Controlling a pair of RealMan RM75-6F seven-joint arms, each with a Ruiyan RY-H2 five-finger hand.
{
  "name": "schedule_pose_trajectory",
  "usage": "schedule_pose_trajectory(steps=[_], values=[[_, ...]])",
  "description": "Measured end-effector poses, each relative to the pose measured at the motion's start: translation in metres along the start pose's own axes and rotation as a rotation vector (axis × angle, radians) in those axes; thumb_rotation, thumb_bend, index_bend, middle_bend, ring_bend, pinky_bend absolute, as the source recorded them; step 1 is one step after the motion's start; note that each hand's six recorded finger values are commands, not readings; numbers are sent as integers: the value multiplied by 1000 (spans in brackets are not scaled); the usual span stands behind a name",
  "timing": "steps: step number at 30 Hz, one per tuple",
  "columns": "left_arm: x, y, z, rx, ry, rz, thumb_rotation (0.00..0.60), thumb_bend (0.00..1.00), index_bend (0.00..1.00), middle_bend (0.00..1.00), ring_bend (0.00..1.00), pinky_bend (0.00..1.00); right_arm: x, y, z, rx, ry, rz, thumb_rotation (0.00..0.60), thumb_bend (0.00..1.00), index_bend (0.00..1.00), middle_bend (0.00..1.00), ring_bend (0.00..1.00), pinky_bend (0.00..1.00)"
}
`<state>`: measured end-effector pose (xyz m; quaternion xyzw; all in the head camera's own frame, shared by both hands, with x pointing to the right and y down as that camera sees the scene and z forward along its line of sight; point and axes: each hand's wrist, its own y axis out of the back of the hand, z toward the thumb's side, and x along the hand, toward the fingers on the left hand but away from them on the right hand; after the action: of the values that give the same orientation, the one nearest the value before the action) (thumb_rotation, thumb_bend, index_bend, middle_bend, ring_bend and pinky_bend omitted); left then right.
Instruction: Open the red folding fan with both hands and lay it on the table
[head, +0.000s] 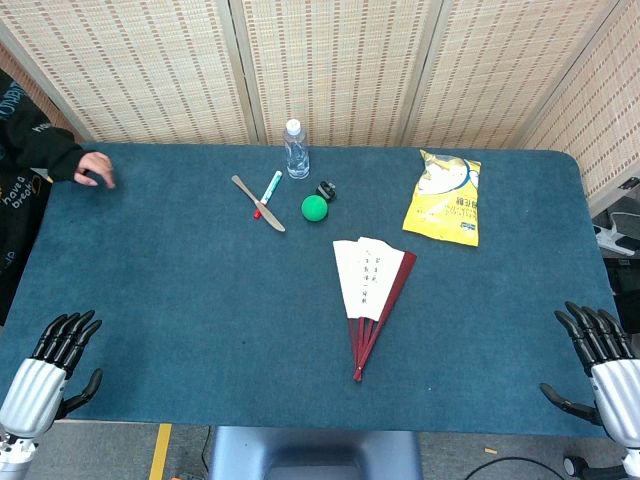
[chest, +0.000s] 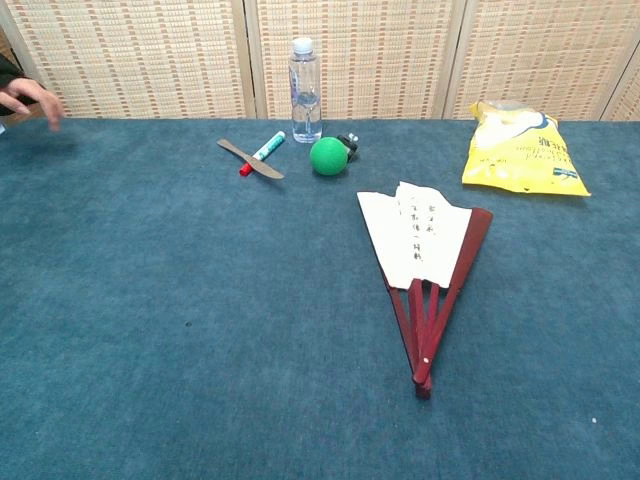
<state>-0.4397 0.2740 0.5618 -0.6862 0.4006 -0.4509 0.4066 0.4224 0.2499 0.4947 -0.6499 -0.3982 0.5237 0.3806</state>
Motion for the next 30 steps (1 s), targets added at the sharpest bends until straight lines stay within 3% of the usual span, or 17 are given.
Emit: schedule_pose_trajectory(steps=[8, 12, 18, 22, 30], values=[[4, -4, 1, 9, -2, -12, 600, 457, 0, 0, 0, 61, -10, -14, 1, 42, 9, 22, 556, 95, 0, 0, 0, 0], [7, -8, -1, 15, 5, -22, 600, 457, 0, 0, 0, 61, -26, -27, 12, 92, 63, 42, 556, 105, 0, 0, 0, 0], [13, -10, -10, 22, 39, -27, 600, 457, 0, 0, 0, 58, -66, -56, 54, 196, 232, 43, 555, 123, 134, 0, 0, 0], [16, -12, -13, 14, 54, -31, 600, 456, 0, 0, 0, 58, -95, -86, 94, 253, 348, 55, 565, 137, 230, 0, 0, 0], [18, -13, -19, 18, 79, -42, 600, 458, 0, 0, 0, 59, -144, -148, 166, 292, 481, 92, 599, 181, 316, 0, 0, 0]])
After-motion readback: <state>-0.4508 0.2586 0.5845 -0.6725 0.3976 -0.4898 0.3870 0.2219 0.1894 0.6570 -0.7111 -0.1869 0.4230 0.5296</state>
